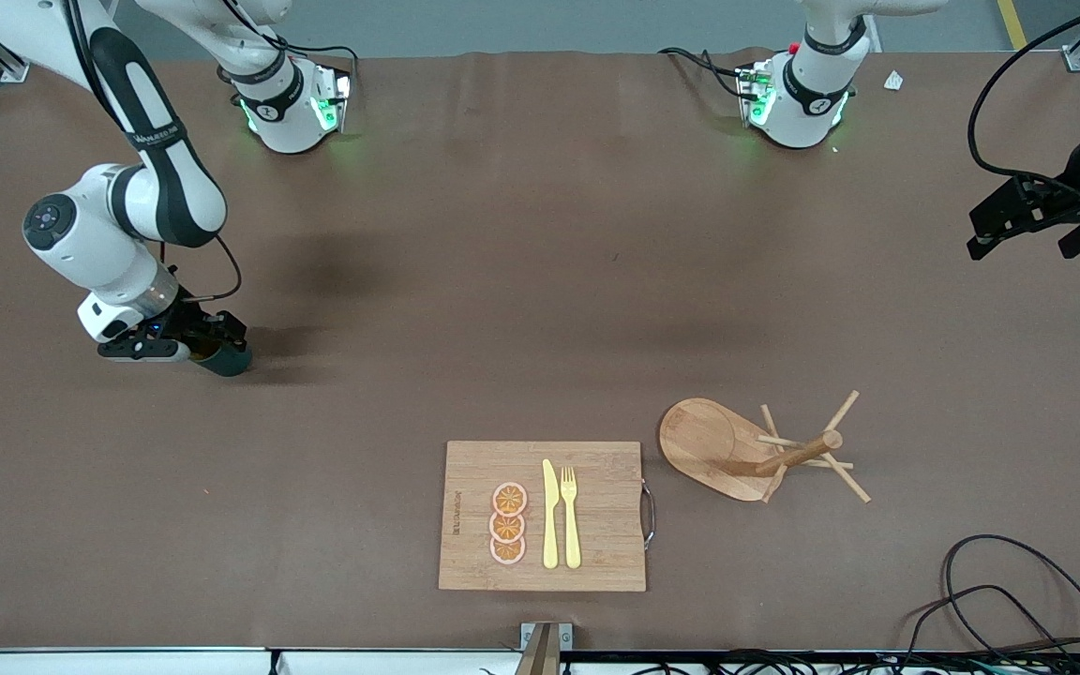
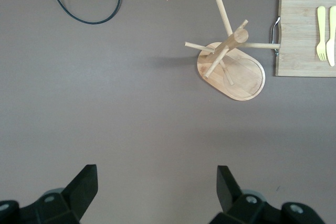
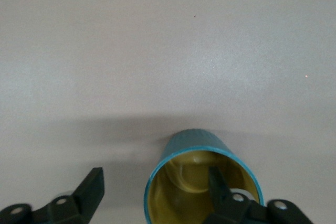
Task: Pass cup and hang on rack
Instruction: 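Close the right gripper on the teal mug rim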
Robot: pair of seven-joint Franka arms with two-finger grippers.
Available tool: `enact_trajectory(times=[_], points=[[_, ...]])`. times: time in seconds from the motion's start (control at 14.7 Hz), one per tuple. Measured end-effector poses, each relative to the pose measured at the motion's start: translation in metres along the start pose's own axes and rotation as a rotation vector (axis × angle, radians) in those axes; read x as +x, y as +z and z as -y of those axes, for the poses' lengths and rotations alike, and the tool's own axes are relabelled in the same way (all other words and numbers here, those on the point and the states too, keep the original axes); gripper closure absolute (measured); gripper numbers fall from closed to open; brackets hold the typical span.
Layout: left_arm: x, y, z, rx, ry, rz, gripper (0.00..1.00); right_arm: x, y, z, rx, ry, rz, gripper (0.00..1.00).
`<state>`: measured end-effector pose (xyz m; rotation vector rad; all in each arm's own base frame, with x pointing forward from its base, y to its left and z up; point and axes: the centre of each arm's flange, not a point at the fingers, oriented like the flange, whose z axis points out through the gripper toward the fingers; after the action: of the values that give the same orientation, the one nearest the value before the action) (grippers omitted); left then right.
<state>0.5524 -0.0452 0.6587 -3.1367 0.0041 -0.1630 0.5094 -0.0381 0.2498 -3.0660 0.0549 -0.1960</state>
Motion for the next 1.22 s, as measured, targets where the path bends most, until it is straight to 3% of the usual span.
enact_trajectory(times=[0.07,0.27,0.41,0.68,0.75,1.22], points=[[0.0000,0.0000,0.0000,0.000,0.000,0.000,0.00,-0.0004,0.0036,-0.0004,-0.001,0.001,0.000,0.14],[0.0000,0.0000,0.0000,0.000,0.000,0.000,0.00,-0.0013,0.0090,-0.0009,-0.001,0.002,0.003,0.40],[0.0000,0.0000,0.0000,0.000,0.000,0.000,0.00,-0.0012,0.0090,-0.0009,-0.001,0.002,0.002,0.45],[0.0001,0.0000,0.0006,0.000,-0.001,0.000,0.00,-0.0011,0.0090,0.0000,-0.001,0.000,0.002,0.89],[0.0001,0.0000,0.0009,0.000,-0.002,0.000,0.00,-0.0004,0.0080,0.0000,-0.002,0.000,-0.004,0.95],[-0.0007,0.0017,0.0020,0.001,-0.003,0.012,0.00,0.0000,0.0072,0.0009,-0.002,-0.002,-0.005,0.95]])
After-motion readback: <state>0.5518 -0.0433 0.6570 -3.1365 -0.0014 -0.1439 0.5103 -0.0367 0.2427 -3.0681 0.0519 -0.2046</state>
